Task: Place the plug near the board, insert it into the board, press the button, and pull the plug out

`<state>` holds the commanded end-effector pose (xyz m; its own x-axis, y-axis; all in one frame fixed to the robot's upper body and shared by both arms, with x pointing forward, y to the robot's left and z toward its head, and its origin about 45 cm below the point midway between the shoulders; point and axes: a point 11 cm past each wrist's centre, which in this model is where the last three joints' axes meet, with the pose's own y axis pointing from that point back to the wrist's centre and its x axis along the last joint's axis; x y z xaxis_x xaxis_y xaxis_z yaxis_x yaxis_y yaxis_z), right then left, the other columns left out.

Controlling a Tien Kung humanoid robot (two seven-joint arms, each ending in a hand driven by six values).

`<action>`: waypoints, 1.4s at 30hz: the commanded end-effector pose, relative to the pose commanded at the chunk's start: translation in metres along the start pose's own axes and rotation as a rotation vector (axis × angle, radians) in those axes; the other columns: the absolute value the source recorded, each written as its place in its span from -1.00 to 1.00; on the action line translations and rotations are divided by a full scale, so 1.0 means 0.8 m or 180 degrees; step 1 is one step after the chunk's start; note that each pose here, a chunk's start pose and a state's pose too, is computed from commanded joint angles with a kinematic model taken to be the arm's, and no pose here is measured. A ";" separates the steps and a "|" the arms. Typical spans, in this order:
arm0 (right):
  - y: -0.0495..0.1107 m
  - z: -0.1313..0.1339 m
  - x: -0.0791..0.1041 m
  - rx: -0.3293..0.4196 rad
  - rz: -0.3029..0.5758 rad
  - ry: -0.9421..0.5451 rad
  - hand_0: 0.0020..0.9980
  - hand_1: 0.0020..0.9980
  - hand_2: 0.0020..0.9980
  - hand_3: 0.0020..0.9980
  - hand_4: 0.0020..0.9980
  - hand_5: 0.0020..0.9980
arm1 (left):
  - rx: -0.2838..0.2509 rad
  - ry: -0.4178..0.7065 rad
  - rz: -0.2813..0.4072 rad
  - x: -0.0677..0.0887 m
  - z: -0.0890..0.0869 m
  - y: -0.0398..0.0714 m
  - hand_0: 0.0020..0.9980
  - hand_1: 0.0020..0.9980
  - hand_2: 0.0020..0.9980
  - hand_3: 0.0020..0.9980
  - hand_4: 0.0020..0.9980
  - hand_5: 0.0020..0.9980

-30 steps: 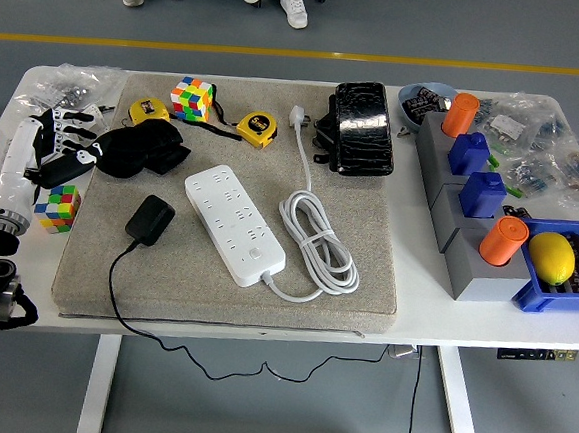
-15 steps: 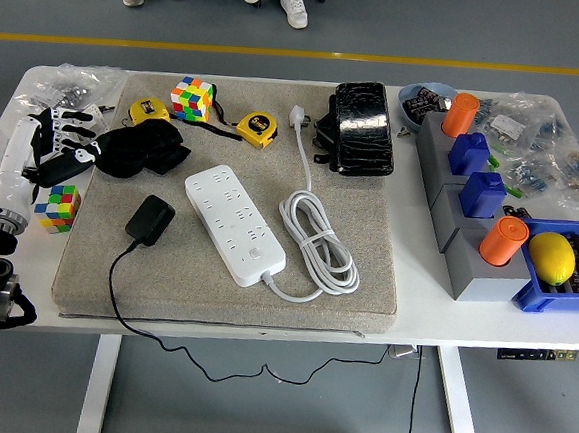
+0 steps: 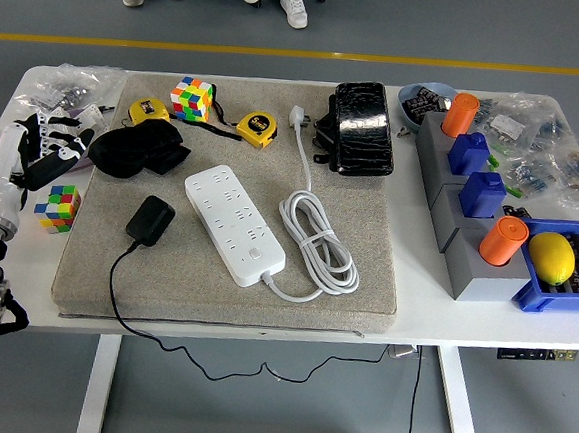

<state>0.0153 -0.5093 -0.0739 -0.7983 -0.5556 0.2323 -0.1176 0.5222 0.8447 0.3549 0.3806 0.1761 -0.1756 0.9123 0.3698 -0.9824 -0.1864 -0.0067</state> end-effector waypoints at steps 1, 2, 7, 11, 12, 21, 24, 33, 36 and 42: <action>0.000 0.001 0.001 -0.0020 -0.0003 0.0006 0.11 0.20 0.10 0.02 0.69 -0.26 | 0.0023 -0.0001 -0.0026 -0.001 -0.003 0.002 -0.40 -0.28 -0.10 0.09 0.71 -0.03; 0.000 0.001 0.002 -0.0030 -0.0002 0.0007 0.11 0.20 0.10 0.02 0.69 -0.26 | 0.0039 -0.0003 -0.0045 -0.002 -0.005 0.003 -0.40 -0.28 -0.10 0.09 0.71 -0.03; 0.000 0.002 0.001 -0.0055 -0.0018 0.0002 0.11 0.21 0.10 0.03 0.70 -0.26 | 0.0067 -0.0039 -0.0091 -0.001 -0.008 0.005 -0.38 -0.28 -0.09 0.10 0.70 -0.04; 0.000 0.013 0.012 -0.0170 0.0009 0.0022 0.11 0.21 0.11 0.03 0.72 -0.25 | 0.0129 -0.0046 -0.0155 -0.004 -0.017 0.012 -0.37 -0.28 -0.09 0.10 0.70 -0.05; 0.001 0.016 0.015 -0.0201 0.0018 0.0029 0.11 0.21 0.11 0.03 0.72 -0.25 | 0.0158 -0.0051 -0.0164 -0.005 -0.020 0.014 -0.37 -0.28 -0.09 0.10 0.70 -0.05; 0.000 0.011 0.009 -0.0227 -0.0041 0.0043 0.12 0.22 0.12 0.04 0.72 -0.25 | 0.0222 -0.0069 -0.0177 -0.002 -0.028 0.020 -0.36 -0.28 -0.09 0.10 0.70 -0.05; -0.002 0.004 0.008 -0.0257 -0.0043 0.0050 0.12 0.22 0.13 0.04 0.73 -0.24 | 0.0234 -0.0057 -0.0139 0.003 -0.029 0.021 -0.36 -0.28 -0.09 0.10 0.70 -0.07; -0.002 0.004 0.008 -0.0321 -0.0029 0.0031 0.11 0.23 0.14 0.03 0.74 -0.21 | 0.0240 -0.0034 -0.0144 0.001 -0.028 0.021 -0.37 -0.28 -0.08 0.10 0.70 -0.08; -0.001 0.014 0.012 -0.0391 -0.0013 0.0021 0.11 0.23 0.14 0.04 0.75 -0.21 | 0.0248 -0.0026 -0.0148 0.001 -0.028 0.022 -0.37 -0.28 -0.08 0.10 0.70 -0.08; -0.001 0.022 0.010 -0.0467 0.0010 -0.0046 0.10 0.23 0.15 0.04 0.76 -0.18 | 0.0263 -0.0013 -0.0123 0.005 -0.030 0.024 -0.37 -0.28 -0.08 0.10 0.70 -0.10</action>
<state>-0.0018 -0.5028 -0.0813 -0.8070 -0.5443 0.2290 -0.0285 0.4231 0.9056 0.3340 0.3895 0.1554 -0.1374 0.9179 0.3722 -0.9799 -0.1808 0.0842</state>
